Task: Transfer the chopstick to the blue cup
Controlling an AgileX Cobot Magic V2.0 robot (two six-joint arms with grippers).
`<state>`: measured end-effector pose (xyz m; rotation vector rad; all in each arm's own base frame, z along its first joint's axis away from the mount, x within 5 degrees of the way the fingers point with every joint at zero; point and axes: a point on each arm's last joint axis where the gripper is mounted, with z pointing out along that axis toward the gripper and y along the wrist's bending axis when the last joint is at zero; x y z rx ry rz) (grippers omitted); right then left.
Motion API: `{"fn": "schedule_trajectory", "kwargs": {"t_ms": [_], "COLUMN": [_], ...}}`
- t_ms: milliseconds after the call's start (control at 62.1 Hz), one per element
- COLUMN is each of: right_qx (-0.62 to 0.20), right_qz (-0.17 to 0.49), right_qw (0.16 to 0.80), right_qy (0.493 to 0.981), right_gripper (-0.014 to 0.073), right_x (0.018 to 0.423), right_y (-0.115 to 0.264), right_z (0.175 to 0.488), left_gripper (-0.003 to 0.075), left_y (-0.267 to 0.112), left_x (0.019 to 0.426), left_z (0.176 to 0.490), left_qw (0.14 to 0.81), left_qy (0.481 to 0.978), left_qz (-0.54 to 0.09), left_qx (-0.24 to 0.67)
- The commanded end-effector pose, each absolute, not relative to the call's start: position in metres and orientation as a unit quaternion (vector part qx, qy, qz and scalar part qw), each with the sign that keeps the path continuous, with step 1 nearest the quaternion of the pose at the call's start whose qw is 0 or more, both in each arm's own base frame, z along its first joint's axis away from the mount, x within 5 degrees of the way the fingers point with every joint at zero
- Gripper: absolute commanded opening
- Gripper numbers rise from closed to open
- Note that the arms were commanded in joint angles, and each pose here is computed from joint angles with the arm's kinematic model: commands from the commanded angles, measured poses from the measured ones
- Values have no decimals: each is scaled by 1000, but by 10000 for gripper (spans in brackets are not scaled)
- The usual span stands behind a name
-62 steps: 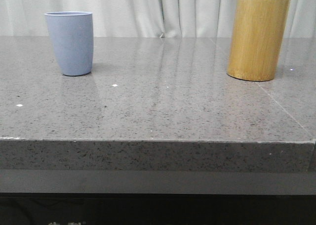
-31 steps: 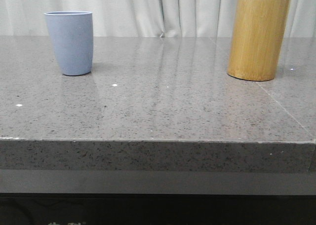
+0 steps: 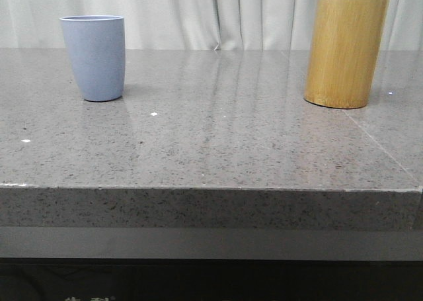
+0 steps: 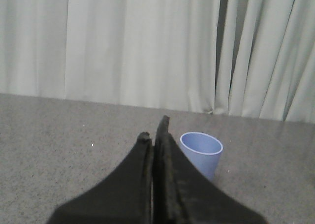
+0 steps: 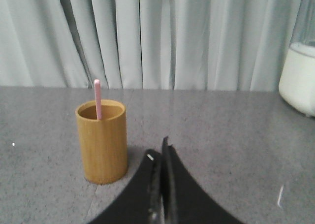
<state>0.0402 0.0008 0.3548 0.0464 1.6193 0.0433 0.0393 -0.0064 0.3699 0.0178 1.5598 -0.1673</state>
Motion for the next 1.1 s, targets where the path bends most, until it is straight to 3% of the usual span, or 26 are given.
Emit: {"fn": "schedule_trajectory", "kwargs": {"t_ms": [0, 225, 692, 757, 837, 902, 982, 1079], "right_qx": [18, 20, 20, 20, 20, 18, 18, 18], "right_qz": [9, 8, 8, 8, 8, 6, 6, 6], "right_qw": [667, 581, 525, 525, 524, 524, 524, 524], "right_qy": [744, 814, 851, 851, 851, 851, 851, 851], "right_gripper": [-68, -68, -45, 27, 190, 377, 552, 626], "right_x": [54, 86, 99, 99, 99, 99, 99, 99], "right_y": [0, -1, -1, -1, -1, -1, -1, -1], "right_z": [371, 358, 345, 345, 345, 345, 345, 345], "left_gripper": [-19, -19, -18, -15, 34, 122, 311, 476], "left_y": [-8, -14, -20, -20, -20, -20, -20, -20], "left_x": [57, 104, 141, 141, 141, 141, 141, 141], "left_z": [392, 386, 366, 366, 366, 366, 366, 366], "left_qw": [695, 616, 549, 549, 549, 550, 550, 550], "left_qy": [716, 785, 831, 831, 831, 831, 831, 831], "left_qz": [-61, -62, -88, -88, -86, -81, -81, -81], "left_qx": [21, 30, 16, 17, 20, 27, 28, 28]}}
